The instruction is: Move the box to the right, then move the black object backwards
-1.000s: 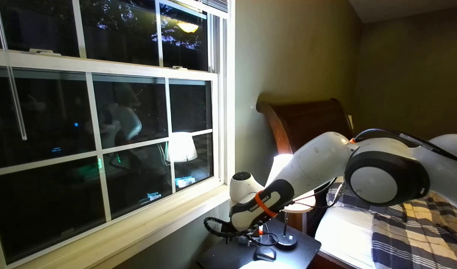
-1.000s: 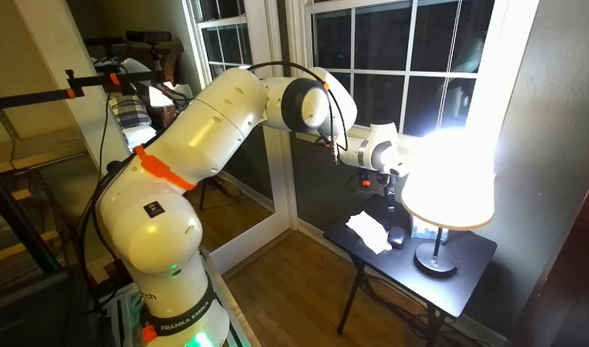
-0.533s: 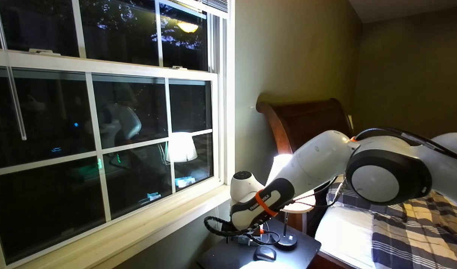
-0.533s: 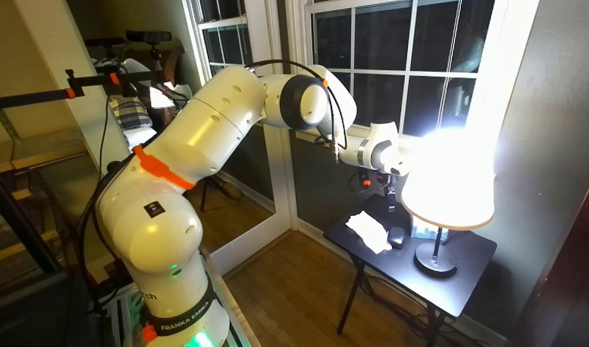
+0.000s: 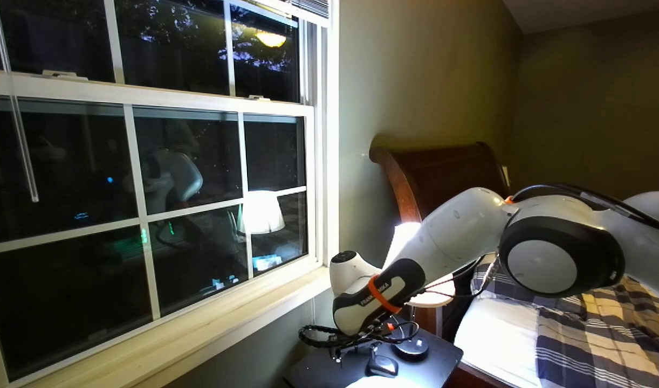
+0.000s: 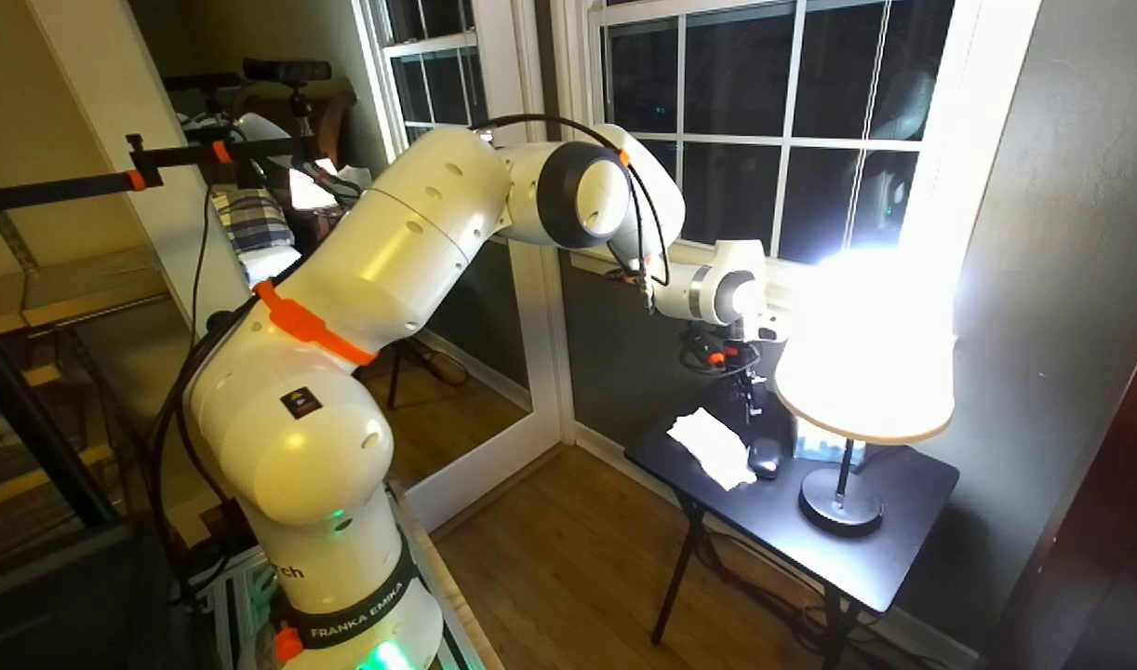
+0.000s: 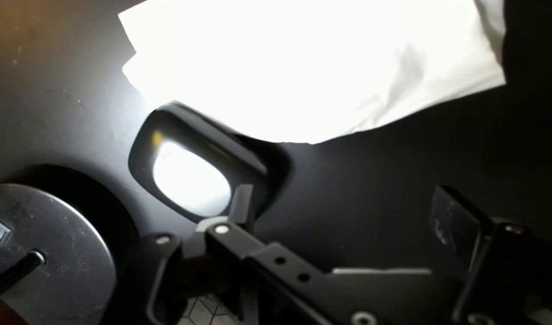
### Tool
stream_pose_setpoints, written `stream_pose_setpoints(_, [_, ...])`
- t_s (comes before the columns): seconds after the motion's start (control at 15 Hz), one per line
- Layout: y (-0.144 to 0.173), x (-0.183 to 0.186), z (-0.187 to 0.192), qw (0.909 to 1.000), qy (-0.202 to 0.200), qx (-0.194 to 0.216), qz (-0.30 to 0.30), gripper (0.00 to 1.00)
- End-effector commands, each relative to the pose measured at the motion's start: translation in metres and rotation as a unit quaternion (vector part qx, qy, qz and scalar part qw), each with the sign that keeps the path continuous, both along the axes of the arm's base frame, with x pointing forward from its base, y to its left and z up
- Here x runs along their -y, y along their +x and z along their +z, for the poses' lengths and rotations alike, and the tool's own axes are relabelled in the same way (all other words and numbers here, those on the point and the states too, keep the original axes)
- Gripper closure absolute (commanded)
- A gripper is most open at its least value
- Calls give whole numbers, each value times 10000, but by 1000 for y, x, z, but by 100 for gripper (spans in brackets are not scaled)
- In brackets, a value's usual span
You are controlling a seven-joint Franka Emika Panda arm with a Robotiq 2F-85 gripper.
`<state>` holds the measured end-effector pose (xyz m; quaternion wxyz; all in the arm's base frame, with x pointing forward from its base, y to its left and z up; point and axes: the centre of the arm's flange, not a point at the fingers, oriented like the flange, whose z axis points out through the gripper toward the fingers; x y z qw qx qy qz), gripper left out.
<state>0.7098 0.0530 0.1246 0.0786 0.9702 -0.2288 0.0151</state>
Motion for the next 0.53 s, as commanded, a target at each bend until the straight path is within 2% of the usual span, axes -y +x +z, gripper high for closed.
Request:
stream_pose_setpoints(0.0, [-6,12,1,9950,-238,-313,915,0])
stream_pose_setpoints(0.27, [-3,24,-4,9838,-408,-416,1698,0])
stream_pose_setpoints(0.47, [-6,39,-10,9730,-573,-725,2117,0])
